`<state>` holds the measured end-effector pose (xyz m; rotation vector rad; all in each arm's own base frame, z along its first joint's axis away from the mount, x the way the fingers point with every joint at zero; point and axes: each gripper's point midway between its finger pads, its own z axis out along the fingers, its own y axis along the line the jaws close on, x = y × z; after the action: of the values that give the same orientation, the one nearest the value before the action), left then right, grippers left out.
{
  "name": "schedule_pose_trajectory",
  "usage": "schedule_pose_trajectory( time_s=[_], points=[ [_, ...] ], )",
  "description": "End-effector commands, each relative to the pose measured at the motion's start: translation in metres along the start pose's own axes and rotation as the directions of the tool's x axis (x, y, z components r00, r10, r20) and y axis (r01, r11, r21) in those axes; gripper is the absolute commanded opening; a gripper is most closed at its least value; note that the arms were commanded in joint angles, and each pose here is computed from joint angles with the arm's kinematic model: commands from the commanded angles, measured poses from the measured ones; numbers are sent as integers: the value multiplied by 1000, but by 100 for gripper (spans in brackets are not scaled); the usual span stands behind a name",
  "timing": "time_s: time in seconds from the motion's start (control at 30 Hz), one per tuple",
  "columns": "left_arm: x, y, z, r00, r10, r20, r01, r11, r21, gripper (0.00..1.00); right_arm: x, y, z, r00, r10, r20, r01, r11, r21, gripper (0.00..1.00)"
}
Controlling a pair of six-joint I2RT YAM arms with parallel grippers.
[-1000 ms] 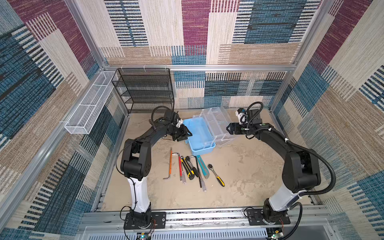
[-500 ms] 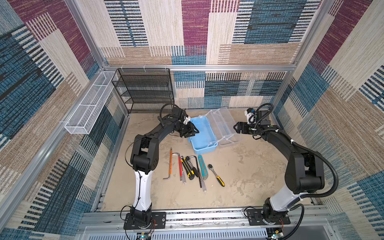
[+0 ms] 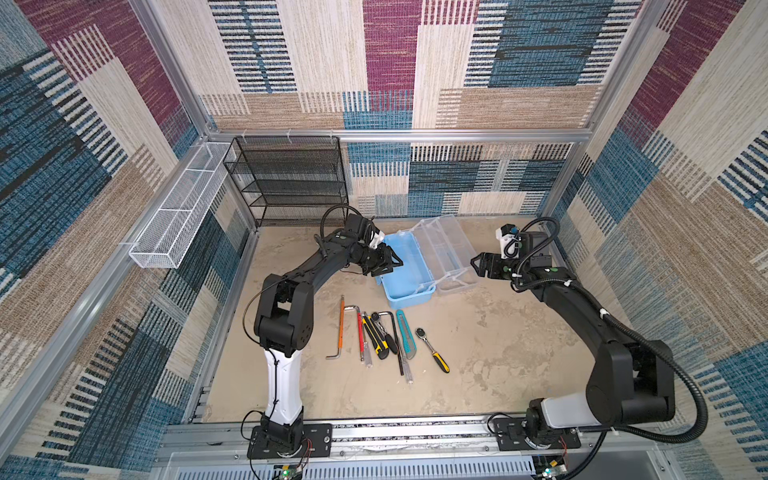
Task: Pack the tool kit
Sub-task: 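Release the box and lower both grippers toward the tools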
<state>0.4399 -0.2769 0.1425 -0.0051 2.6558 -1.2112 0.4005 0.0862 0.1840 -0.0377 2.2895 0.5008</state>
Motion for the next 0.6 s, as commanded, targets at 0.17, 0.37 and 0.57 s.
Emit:
schedule_pose_trajectory(
  time_s=[0.17, 0.37, 0.57],
  points=[
    [2, 10, -31, 989, 116, 97, -101, 984, -147, 64, 33, 53, -5, 997, -79, 13, 79, 997, 18, 86],
    [13, 33, -60, 972, 170, 163, -117, 949, -293, 79, 96, 95, 10, 986, -144, -89, 146, 989, 20, 81],
    [26, 57, -88, 951, 195, 242, -90, 918, -387, 97, 152, 128, 18, 955, -241, -172, 250, 968, 33, 75]
  ],
)
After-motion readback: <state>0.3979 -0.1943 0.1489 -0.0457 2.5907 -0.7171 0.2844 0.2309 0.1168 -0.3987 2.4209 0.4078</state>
